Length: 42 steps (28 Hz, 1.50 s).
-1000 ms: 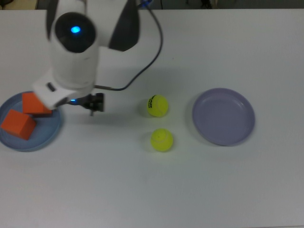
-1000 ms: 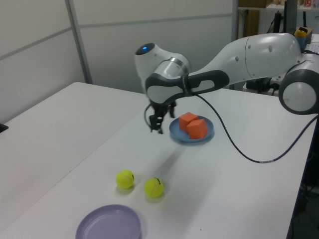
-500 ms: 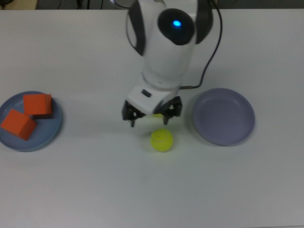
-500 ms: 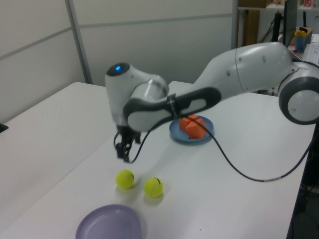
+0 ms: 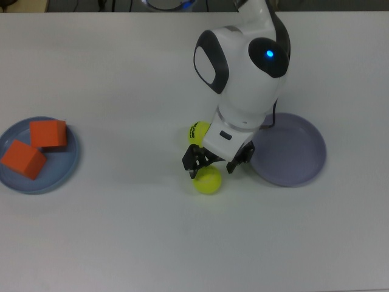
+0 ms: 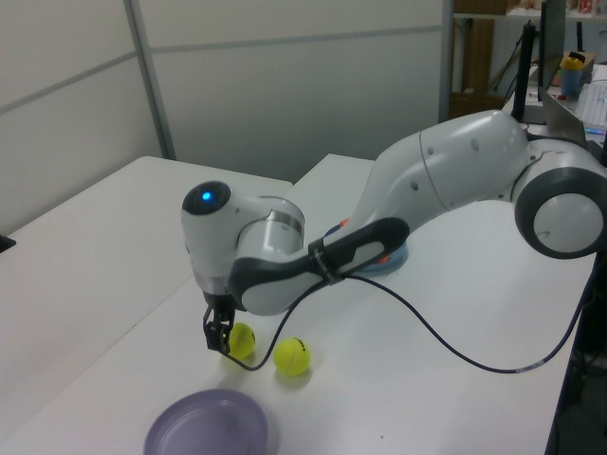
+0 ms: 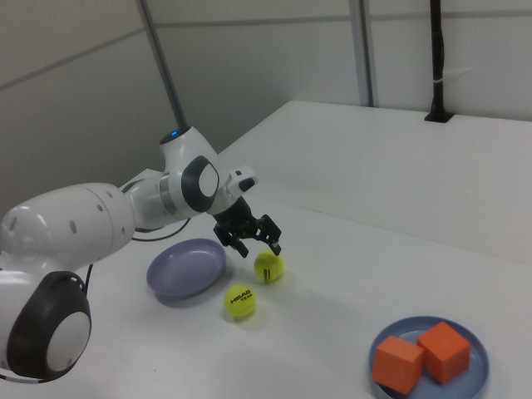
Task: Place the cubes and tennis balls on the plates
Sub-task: 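Move the gripper down to the nearer tennis ball and grasp it, then carry the tennis ball onto the lavender plate and release it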
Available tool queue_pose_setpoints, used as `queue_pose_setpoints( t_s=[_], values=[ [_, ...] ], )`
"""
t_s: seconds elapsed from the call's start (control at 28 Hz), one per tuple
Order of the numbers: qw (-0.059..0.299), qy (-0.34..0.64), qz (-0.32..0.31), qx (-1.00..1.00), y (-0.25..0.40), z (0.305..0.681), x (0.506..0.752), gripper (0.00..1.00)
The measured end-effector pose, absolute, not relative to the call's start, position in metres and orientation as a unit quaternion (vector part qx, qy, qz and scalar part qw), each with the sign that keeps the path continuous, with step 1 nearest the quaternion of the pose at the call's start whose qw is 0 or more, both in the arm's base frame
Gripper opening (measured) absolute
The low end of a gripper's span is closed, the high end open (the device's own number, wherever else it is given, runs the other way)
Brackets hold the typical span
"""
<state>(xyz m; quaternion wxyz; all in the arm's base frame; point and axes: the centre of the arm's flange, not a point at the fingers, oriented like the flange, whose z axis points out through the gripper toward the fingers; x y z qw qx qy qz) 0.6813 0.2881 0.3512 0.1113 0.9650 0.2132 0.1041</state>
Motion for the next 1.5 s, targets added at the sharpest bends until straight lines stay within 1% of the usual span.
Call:
queue_pose_setpoints(
  t_s=[0.11, 0.14, 0.18, 0.21, 0.25, 0.32, 0.36, 0.39, 0.57, 0.71, 0.86, 0.96, 1.07, 1.21, 1.32, 1.43, 1.5],
  values=[
    [0.122, 0.216, 0.101, 0.963, 0.286, 0.338, 0.683, 1.00],
    [0.125, 0.218, 0.099, 0.963, 0.286, 0.334, 0.683, 0.97],
    [0.128, 0.220, 0.098, 0.962, 0.285, 0.331, 0.683, 0.94],
    [0.132, 0.222, 0.096, 0.961, 0.285, 0.326, 0.684, 0.87],
    [0.134, 0.222, 0.095, 0.961, 0.285, 0.323, 0.684, 0.85],
    [0.135, 0.219, 0.095, 0.962, 0.284, 0.319, 0.684, 0.77],
    [0.135, 0.216, 0.097, 0.962, 0.284, 0.320, 0.685, 0.70],
    [0.135, 0.213, 0.099, 0.963, 0.285, 0.321, 0.685, 0.69],
    [0.130, 0.207, 0.107, 0.964, 0.289, 0.326, 0.685, 0.69],
    [0.119, 0.205, 0.128, 0.963, 0.309, 0.348, 0.680, 0.69],
    [0.094, 0.207, 0.147, 0.963, 0.346, 0.381, 0.661, 0.69],
    [0.089, 0.201, 0.137, 0.966, 0.371, 0.394, 0.640, 0.69],
    [0.092, 0.197, 0.119, 0.969, 0.389, 0.393, 0.623, 0.69],
    [0.103, 0.197, 0.096, 0.970, 0.406, 0.382, 0.604, 0.69],
    [0.110, 0.200, 0.083, 0.970, 0.409, 0.370, 0.597, 0.69],
    [0.114, 0.200, 0.073, 0.970, 0.406, 0.357, 0.594, 0.69],
    [0.115, 0.194, 0.071, 0.972, 0.404, 0.354, 0.595, 0.73]
  ],
)
